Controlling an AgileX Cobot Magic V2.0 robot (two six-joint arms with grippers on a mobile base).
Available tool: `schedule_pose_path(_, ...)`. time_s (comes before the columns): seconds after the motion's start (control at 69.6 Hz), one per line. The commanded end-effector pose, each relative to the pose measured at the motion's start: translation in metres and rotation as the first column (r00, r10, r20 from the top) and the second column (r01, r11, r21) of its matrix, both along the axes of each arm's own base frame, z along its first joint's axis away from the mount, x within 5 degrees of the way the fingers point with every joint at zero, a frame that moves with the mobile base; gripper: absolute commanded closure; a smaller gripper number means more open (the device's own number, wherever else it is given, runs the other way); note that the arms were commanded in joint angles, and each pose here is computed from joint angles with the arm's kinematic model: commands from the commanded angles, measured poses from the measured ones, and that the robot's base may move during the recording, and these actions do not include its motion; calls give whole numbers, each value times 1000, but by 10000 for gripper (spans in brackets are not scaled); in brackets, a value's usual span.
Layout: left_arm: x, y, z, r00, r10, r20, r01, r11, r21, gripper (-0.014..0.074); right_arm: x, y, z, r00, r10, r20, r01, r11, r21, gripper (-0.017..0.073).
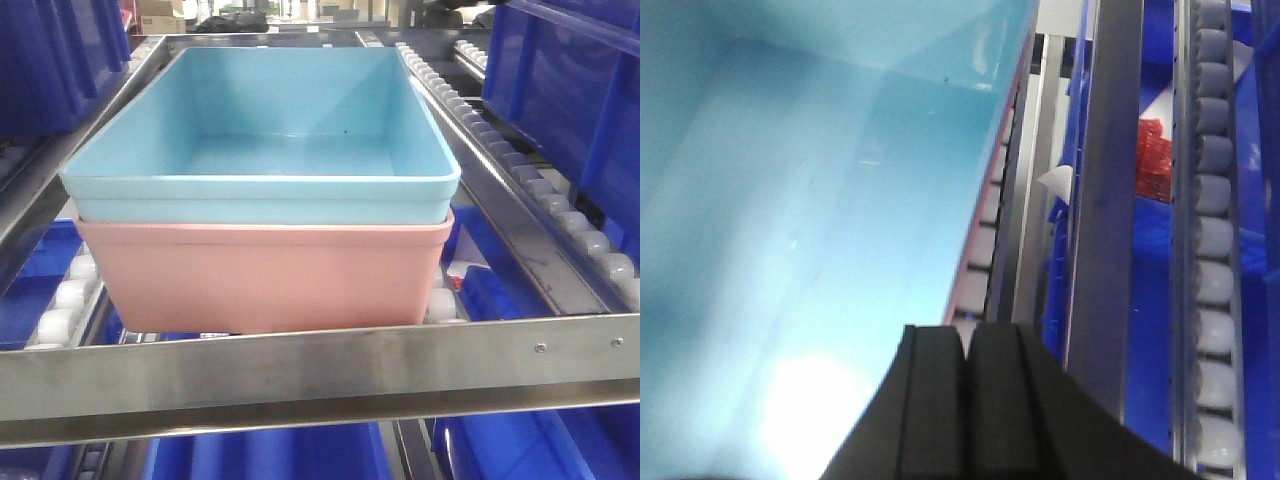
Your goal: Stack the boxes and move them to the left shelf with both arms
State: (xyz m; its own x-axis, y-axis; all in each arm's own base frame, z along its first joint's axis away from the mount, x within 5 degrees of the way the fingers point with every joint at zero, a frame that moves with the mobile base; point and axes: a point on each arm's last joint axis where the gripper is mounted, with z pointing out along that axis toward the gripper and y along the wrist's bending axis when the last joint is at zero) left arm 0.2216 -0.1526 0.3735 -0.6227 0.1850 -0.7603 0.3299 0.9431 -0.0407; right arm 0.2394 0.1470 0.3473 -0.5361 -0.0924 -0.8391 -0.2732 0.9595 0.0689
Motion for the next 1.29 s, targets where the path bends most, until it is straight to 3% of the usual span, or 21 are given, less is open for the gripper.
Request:
schedule_pose_path(0.0, -23, 7, 20, 993, -52, 108, 59, 997, -56, 598, -23, -12, 19, 987, 66, 148, -75, 996, 56, 504)
schedule_pose_path(0.086, -42, 13, 13, 988, -93, 121, 101, 993, -65, 598, -44, -24, 14, 977, 93, 190, -109, 991, 76, 504)
schedule_pose_path(0.244, -76, 28, -8, 975, -164, 146, 177, 981, -82, 598, -76, -45, -1, 953, 142, 267, -164, 985, 62, 504)
schedule_pose_path(0.445, -112, 47, -39, 934, -265, 238, 300, 946, -125, 598, -116, -66, -24, 904, 203, 376, -247, 967, 70, 504)
schedule_pose_path(0.575, -125, 57, -59, 918, -291, 268, 336, 931, -144, 598, -132, -75, -38, 882, 222, 417, -283, 955, 90, 504)
schedule_pose_path(0.805, -129, 64, -80, 935, -291, 202, 314, 945, -92, 598, -136, -78, -45, 880, 226, 418, -287, 954, 89, 504)
schedule_pose_path(1.279, -129, 64, -81, 938, -288, 191, 309, 947, -88, 598, -136, -78, -45, 880, 225, 417, -286, 954, 89, 504)
